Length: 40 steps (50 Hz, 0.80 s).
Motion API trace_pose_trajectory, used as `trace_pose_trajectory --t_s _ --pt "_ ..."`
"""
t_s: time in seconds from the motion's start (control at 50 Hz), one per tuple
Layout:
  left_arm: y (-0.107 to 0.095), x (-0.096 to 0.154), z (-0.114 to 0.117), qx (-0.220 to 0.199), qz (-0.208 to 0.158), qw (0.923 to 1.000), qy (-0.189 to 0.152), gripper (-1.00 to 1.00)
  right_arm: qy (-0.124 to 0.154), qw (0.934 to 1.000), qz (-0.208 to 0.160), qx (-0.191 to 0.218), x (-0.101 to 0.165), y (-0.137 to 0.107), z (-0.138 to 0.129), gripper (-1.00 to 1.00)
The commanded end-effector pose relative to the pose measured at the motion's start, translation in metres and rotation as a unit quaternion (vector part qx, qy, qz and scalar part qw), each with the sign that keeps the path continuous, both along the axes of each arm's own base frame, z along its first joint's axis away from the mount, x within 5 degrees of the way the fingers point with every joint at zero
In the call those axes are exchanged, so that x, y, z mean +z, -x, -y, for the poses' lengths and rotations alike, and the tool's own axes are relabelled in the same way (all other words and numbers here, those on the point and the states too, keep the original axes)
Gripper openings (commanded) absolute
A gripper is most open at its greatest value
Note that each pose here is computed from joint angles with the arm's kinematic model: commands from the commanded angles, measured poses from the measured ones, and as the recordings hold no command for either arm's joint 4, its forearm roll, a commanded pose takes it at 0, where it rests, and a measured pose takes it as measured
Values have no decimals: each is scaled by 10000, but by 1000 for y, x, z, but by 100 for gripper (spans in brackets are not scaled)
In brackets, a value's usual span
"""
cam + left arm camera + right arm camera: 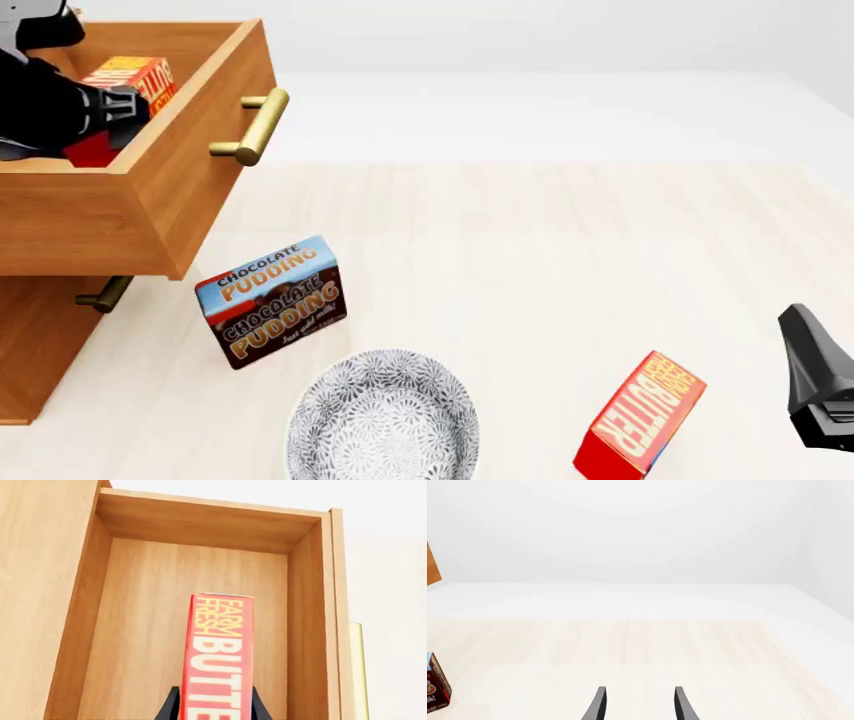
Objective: Put the butter at the front in the top drawer of the cabinet and close it.
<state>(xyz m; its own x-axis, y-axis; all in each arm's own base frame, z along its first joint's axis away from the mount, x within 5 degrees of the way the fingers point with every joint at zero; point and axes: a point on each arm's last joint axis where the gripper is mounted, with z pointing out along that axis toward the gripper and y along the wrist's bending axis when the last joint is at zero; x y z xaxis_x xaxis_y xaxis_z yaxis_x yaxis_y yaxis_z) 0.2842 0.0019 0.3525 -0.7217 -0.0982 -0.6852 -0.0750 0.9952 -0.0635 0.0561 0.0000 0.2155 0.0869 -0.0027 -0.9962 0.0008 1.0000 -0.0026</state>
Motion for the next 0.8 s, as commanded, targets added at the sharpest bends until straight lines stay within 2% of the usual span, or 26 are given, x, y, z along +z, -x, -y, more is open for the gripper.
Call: trace_pose_trajectory --t_s 0.02,0.46,0.8 --pt "5 8 -1 -31 66 10000 -47 100 -4 10000 0 2 0 0 0 100" --pt "12 25 -1 -109 174 9997 -126 100 -5 10000 0 1 0 0 0 100" --pt "28 38 3 -234 255 9992 -178 100 -4 10000 0 1 0 0 0 100"
